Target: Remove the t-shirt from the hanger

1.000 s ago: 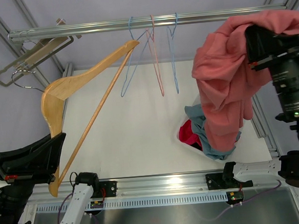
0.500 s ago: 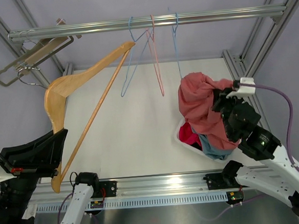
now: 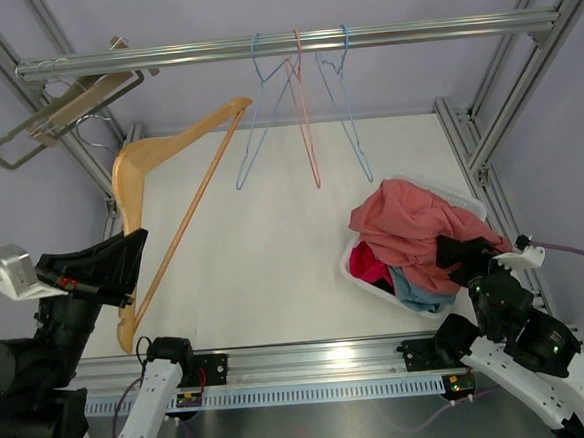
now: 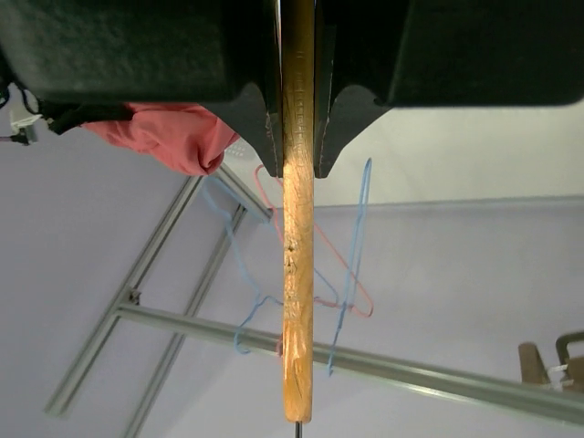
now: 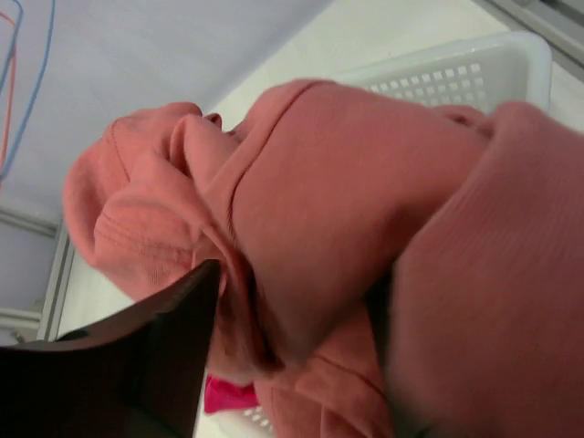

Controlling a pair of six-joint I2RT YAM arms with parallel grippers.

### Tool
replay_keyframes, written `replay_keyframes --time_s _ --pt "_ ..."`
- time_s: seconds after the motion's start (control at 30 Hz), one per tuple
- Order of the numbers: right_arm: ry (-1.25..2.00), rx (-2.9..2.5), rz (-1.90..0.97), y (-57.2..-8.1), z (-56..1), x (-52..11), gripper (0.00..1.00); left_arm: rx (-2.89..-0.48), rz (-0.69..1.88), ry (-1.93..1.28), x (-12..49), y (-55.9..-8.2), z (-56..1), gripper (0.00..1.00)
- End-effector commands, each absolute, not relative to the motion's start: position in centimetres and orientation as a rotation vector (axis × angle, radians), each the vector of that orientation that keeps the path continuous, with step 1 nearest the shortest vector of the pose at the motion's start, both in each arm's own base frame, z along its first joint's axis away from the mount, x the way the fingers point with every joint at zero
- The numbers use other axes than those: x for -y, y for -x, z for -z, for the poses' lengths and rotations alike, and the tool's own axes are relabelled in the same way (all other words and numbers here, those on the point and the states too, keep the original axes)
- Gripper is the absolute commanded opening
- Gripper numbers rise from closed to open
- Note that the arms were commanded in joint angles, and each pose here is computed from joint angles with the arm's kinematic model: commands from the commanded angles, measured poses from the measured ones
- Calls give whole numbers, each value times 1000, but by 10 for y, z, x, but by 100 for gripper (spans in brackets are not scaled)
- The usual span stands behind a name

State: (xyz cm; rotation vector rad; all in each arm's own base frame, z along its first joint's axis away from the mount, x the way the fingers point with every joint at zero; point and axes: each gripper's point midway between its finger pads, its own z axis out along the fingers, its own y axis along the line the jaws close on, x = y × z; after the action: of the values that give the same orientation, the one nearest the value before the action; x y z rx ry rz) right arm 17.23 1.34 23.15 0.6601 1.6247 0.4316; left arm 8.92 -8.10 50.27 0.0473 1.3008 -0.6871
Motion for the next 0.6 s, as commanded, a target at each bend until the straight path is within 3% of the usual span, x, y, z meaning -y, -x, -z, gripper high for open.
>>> replay_keyframes --time_s 0.0,0.1,0.17,0.27,0.3,0.4,0.57 --pt "-627 -1628 -443 -161 -281 -6 78 -1284 640 -6 73 -106 -504 0" --pt "-524 -1649 -406 -152 -314 0 81 -1289 621 6 70 -109 -501 0" --pt "-456 -1654 -402 -148 -331 0 77 -1283 610 9 68 -107 -501 0" --pt "-336 -1648 -428 -148 -366 -12 48 -1278 595 9 66 -105 -500 0" --pt "-287 -1681 -409 -157 -375 -26 23 -1276 591 10 65 -105 -500 0" --pt "-145 -1810 -301 -184 -366 -58 0 -1276 580 14 63 -106 -498 0" --pt "-82 -1920 -224 -226 -318 -101 0 -1282 561 16 61 -107 -493 0"
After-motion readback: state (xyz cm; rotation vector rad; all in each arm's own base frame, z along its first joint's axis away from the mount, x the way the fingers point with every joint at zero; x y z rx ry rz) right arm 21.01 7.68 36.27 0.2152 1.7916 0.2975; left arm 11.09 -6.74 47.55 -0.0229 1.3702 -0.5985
